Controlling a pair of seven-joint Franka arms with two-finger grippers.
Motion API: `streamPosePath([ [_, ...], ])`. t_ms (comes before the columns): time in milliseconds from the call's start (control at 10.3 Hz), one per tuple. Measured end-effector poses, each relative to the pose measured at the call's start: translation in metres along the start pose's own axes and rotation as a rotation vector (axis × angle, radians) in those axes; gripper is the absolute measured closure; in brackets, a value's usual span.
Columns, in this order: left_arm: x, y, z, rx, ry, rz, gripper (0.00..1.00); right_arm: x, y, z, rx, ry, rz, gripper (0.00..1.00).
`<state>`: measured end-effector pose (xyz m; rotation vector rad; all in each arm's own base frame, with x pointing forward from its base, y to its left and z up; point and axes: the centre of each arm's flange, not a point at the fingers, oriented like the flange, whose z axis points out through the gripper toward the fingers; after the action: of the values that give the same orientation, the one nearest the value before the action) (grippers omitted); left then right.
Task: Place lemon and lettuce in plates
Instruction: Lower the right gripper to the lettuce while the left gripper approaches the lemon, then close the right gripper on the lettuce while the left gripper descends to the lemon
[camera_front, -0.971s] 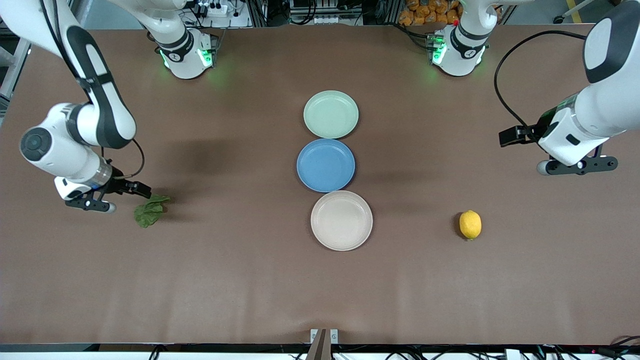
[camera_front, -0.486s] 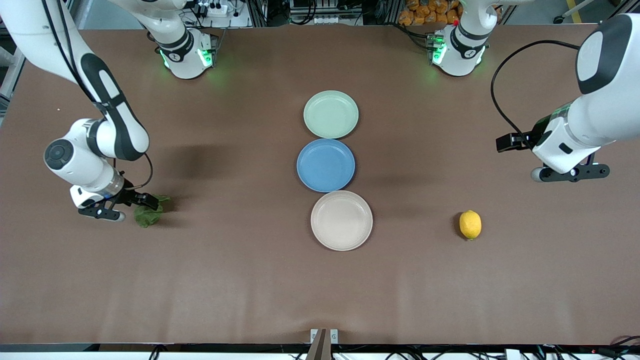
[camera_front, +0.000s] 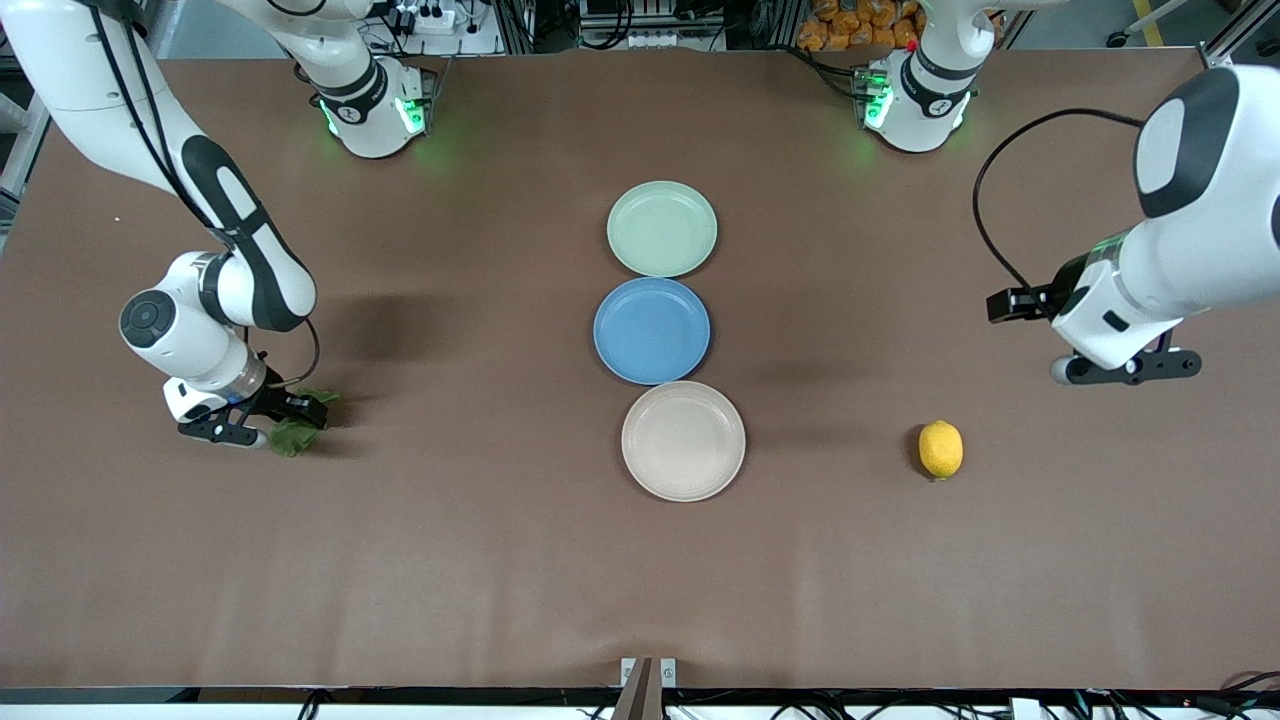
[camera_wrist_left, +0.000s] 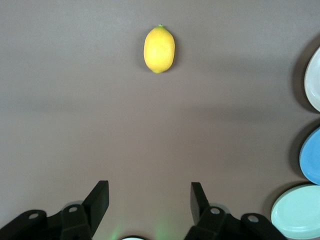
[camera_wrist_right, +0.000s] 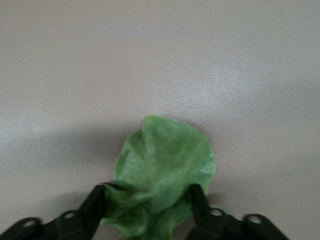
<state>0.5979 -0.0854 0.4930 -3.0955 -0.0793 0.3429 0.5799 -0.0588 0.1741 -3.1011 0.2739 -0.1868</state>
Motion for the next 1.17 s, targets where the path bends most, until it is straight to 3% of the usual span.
streamPosePath([
  [194,0.019,0.003,0.025,-0.004,0.000,0.000,0.23,0.006,-0.001,-0.007,0.000,0.001,0.000,0.63],
  [389,0.040,0.004,0.051,-0.011,0.006,-0.004,0.20,0.013,-0.001,-0.021,-0.002,-0.040,0.000,0.93],
  [874,0.076,0.000,0.111,-0.013,0.001,-0.015,0.15,0.020,-0.014,-0.095,-0.003,-0.122,0.010,0.96],
  [1166,0.092,0.001,0.153,0.007,0.010,-0.006,0.12,-0.003,-0.109,-0.141,-0.004,-0.176,0.051,0.96],
])
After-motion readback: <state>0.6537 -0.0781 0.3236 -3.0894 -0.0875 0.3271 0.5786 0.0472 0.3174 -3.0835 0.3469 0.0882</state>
